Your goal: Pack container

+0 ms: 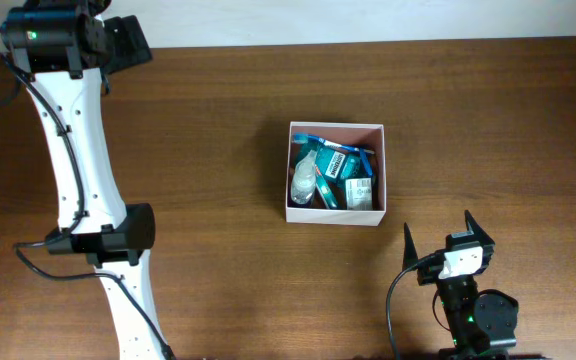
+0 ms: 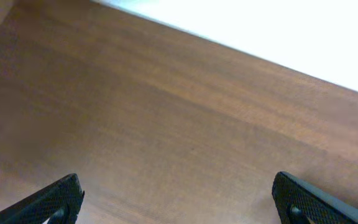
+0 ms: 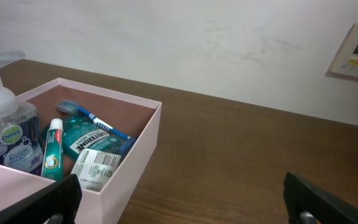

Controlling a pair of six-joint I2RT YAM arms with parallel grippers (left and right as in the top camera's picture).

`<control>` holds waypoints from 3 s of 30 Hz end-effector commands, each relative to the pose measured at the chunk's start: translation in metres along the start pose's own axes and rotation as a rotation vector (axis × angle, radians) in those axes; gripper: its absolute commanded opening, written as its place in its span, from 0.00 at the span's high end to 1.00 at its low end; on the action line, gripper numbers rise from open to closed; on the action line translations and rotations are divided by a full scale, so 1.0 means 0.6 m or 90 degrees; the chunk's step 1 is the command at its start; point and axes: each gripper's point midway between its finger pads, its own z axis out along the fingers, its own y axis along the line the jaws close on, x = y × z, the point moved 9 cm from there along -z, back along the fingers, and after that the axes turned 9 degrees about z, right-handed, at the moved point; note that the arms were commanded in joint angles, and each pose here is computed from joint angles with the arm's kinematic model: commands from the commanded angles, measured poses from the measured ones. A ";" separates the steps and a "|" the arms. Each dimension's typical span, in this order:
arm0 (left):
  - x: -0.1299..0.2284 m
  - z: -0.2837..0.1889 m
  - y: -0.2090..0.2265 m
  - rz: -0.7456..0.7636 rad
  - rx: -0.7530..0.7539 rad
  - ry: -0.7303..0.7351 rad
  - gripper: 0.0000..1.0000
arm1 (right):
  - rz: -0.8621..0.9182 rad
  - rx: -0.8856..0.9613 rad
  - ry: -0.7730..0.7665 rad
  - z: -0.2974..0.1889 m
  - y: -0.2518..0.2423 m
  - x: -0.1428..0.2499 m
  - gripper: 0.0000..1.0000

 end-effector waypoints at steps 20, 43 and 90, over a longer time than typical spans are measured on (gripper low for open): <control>0.030 -0.133 0.022 0.033 -0.082 -0.204 0.01 | 0.005 0.009 0.001 0.000 -0.001 0.003 0.01; 0.384 -0.096 0.064 0.008 -0.004 -0.409 0.01 | 0.005 0.009 0.001 0.000 -0.001 0.003 0.01; 0.557 -0.068 0.072 0.128 0.038 -0.697 0.01 | 0.005 0.009 0.001 0.000 -0.001 0.003 0.01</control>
